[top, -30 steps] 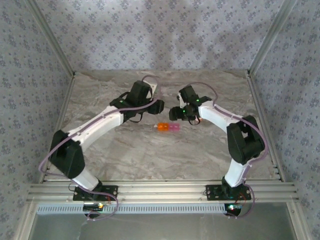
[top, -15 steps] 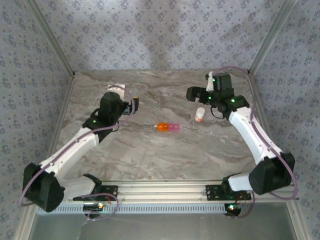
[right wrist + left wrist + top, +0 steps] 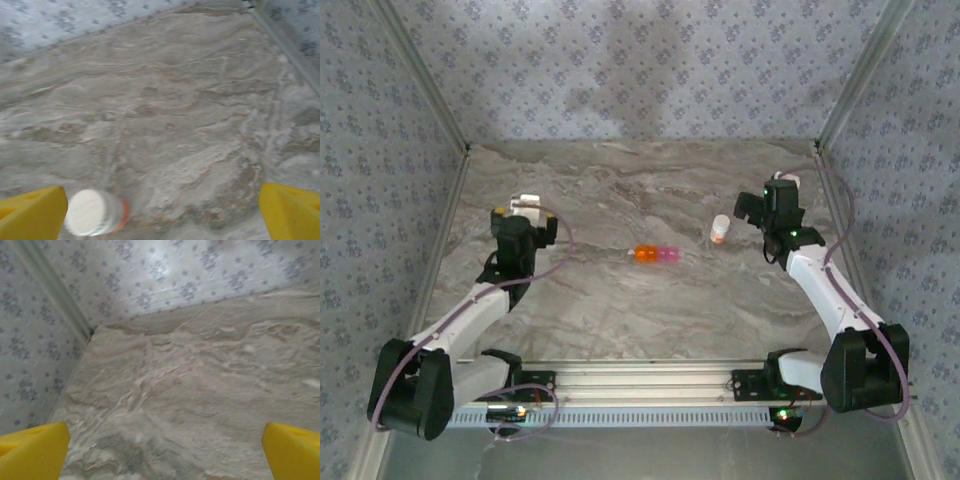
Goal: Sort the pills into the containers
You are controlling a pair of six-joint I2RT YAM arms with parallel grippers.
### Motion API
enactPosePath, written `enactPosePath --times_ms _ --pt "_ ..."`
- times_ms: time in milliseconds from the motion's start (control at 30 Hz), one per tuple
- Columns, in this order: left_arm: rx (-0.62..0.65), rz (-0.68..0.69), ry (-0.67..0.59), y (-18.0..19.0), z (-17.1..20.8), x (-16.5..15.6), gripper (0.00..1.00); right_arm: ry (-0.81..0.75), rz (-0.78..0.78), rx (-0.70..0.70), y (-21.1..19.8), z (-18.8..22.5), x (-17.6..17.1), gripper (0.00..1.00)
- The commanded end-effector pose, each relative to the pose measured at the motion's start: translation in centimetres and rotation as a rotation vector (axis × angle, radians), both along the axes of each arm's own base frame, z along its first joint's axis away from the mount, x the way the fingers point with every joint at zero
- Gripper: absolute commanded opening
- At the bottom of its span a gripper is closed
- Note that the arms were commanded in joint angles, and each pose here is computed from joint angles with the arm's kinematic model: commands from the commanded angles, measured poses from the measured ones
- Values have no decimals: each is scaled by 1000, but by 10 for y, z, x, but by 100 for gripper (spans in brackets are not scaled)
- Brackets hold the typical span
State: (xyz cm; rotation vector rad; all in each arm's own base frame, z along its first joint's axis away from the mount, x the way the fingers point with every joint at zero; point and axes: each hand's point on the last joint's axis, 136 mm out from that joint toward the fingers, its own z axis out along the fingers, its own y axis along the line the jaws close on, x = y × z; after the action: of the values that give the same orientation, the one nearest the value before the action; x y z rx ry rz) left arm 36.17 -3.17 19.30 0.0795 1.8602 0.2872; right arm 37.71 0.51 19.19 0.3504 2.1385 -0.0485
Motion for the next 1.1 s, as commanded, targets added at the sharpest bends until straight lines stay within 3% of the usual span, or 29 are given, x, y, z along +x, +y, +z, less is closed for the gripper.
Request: enactPosePath --times_ms 0,300,567,767,867,1067 --pt "-14 40 -75 13 5 4 98 -126 -116 -105 -33 14 9 100" --pt "-40 80 10 35 -69 6 98 -15 -190 -240 -70 -59 8 100" --pt "-203 8 -56 45 -76 10 98 -201 -18 -279 -49 -87 8 99" --pt "-226 -112 16 29 -99 26 98 -294 31 -222 -46 -98 -3 100" --pt "-254 -158 82 25 -103 33 98 -232 50 -188 -48 -102 3 99" --pt "-294 -100 93 39 -105 37 98 -195 75 -197 -43 -104 9 100"
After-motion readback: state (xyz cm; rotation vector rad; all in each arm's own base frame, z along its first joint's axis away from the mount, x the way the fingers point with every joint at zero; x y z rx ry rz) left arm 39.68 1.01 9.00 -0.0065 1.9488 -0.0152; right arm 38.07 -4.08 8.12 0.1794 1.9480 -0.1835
